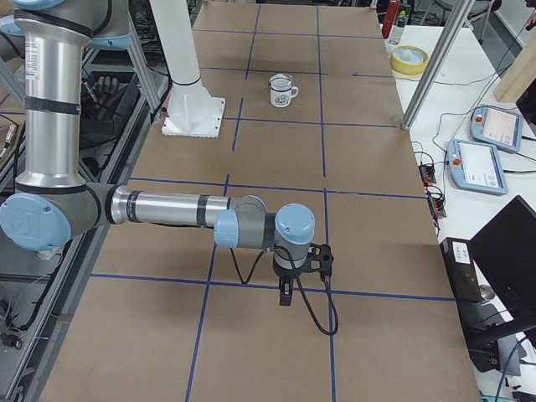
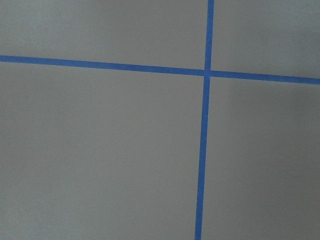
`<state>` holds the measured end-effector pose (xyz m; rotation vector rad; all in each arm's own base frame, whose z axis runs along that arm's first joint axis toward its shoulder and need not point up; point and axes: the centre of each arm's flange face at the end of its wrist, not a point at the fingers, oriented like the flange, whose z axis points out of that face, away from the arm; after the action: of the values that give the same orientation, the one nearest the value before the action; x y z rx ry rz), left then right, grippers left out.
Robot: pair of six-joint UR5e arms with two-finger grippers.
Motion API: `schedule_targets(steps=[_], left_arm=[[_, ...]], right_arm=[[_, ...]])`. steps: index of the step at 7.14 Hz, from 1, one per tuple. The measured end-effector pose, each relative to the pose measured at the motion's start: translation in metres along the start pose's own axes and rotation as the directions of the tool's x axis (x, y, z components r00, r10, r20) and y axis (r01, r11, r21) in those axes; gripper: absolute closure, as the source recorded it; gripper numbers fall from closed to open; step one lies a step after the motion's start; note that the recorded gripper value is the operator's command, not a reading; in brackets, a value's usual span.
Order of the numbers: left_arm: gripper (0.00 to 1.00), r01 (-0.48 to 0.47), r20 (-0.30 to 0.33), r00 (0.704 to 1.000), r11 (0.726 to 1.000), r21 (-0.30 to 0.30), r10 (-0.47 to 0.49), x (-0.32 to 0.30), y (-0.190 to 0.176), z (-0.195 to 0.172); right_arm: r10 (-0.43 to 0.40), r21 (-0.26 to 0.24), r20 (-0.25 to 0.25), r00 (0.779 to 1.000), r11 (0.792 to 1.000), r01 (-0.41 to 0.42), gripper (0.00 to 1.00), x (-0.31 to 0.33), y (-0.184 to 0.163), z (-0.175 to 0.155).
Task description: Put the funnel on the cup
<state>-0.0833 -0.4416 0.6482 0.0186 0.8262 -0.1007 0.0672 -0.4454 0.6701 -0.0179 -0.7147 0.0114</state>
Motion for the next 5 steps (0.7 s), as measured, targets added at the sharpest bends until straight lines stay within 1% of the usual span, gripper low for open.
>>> schedule_targets(steps=[3,5], left_arm=[[0.0,0.006,-0.004,1.0,1.0,0.001,-0.006,0.0081,-0.0076,-0.0083],[0.0,-0.007,0.0,1.0,1.0,0.009,0.007,0.0115,-0.0105,-0.0108]], right_arm=[[0.0,0.0,0.0,1.0,1.0,0.0,0.0,0.0,0.0,0.0],[0.001,-0.001,0.0,1.0,1.0,-0.001,0.0,0.0003,0.0001,0.0004]])
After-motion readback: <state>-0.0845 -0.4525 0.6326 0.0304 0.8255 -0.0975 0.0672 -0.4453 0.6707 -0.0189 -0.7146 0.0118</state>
